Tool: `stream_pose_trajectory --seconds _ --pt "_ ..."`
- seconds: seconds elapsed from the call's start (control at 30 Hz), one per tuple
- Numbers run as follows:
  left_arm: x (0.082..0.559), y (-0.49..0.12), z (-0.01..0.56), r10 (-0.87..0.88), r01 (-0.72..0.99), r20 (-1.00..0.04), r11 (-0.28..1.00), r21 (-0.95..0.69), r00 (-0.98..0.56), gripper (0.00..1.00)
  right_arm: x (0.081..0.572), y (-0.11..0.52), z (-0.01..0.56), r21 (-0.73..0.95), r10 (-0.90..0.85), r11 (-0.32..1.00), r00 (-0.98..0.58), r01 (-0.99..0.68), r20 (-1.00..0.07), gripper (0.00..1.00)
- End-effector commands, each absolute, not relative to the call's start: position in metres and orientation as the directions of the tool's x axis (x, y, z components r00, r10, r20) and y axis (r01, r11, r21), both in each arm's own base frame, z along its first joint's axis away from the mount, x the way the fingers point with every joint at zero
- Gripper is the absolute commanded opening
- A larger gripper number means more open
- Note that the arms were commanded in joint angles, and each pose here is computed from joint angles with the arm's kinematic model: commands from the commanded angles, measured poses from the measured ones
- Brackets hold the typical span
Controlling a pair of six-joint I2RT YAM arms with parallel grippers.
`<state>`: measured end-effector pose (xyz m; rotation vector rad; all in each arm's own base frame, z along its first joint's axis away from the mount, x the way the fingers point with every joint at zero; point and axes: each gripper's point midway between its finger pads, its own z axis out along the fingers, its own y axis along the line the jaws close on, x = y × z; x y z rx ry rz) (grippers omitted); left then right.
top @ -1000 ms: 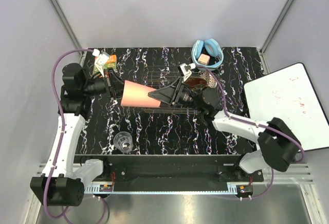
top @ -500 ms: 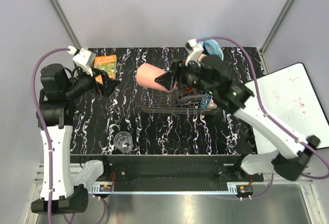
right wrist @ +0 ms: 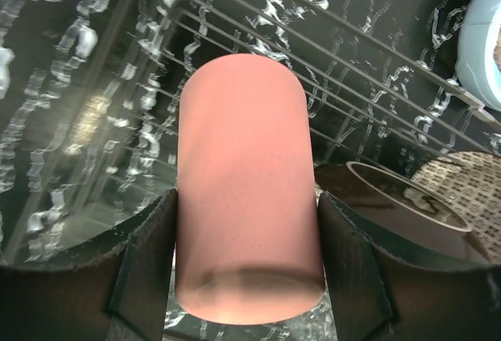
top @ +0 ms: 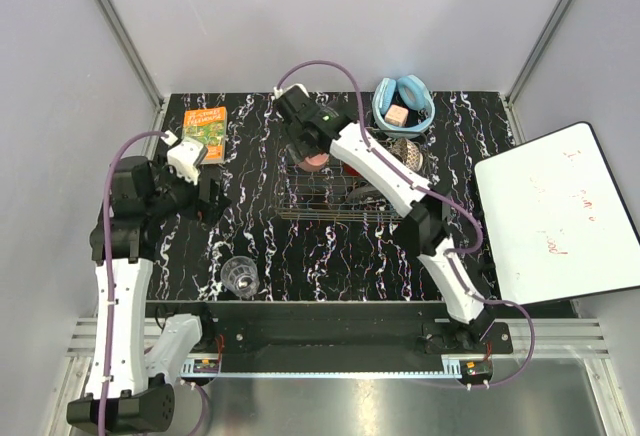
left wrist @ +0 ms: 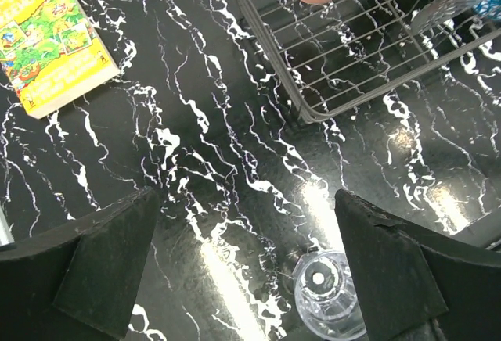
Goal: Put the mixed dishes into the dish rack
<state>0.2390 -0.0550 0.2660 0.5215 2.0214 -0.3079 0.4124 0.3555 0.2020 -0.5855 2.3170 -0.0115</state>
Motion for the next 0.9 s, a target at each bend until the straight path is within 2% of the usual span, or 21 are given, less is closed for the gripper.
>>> stream_pose_trajectory --seconds 0.0,0.3,0.63,0.87 --pt "0.242 -0.049 0.271 0.274 0.478 -0.884 0.876 0.067 -0.378 0.99 0.410 0.337 0.219 -0.286 -0.485 0.870 -0.597 -0.401 -0.639 0.00" --pt "0.243 -0.042 0.244 0.308 0.477 -0.850 0.876 0.077 -0.427 0.96 0.408 0.357 0.154 -0.256 -0.540 0.836 -0.646 -0.485 -0.540 0.00" --pt "0.239 -0.038 0.228 0.358 0.492 -0.829 0.863 0.116 -0.431 0.95 0.420 0.388 0.121 -0.168 -0.526 0.829 -0.642 -0.534 -0.558 0.00" --pt "0.240 -0.037 0.218 0.364 0.499 -0.817 0.860 0.109 -0.448 0.95 0.423 0.405 0.118 -0.109 -0.512 0.816 -0.624 -0.567 -0.590 0.00"
